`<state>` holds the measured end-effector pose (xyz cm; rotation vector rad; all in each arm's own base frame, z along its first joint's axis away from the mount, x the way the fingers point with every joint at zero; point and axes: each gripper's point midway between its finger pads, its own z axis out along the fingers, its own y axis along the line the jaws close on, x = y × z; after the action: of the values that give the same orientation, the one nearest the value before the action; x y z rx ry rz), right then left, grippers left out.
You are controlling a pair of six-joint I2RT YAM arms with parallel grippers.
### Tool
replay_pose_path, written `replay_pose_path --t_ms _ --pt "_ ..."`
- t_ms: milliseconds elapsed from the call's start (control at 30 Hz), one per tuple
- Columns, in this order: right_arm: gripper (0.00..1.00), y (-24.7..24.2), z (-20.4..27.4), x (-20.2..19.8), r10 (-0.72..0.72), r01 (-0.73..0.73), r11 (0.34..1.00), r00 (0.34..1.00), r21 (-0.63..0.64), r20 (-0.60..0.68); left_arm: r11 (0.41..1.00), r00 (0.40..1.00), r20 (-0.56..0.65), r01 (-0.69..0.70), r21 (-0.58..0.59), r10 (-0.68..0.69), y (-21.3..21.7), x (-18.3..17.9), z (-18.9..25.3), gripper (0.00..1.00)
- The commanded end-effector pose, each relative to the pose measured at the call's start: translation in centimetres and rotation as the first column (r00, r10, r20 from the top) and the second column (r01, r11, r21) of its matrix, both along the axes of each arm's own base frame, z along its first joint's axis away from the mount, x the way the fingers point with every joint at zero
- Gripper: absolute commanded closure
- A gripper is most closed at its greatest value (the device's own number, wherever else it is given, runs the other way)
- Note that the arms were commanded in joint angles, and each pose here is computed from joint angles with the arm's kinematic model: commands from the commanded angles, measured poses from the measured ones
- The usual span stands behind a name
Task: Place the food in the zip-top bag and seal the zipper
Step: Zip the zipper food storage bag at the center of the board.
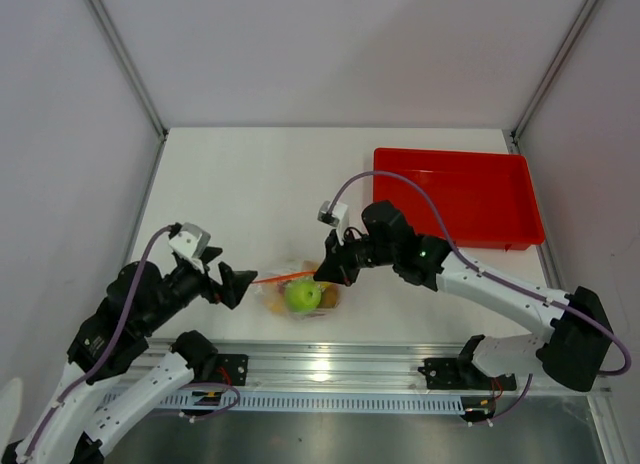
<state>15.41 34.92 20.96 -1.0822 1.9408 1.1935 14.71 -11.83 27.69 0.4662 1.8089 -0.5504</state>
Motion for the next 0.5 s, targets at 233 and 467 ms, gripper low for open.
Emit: replay_pose_path --t_ms 233,467 --pt "1.00 4.6 7.5 0.1 0.076 -0.087 0.985 0.994 0.148 0.076 0.985 0.970 0.213 -0.091 -0.146 0.121 3.0 -0.7 5.6 0.00" --pt "1.00 7.1 3.2 7.6 -0.047 0.046 0.996 0.999 0.075 0.001 0.988 0.977 0.198 -0.054 -0.147 0.083 2.3 -1.0 5.1 0.01"
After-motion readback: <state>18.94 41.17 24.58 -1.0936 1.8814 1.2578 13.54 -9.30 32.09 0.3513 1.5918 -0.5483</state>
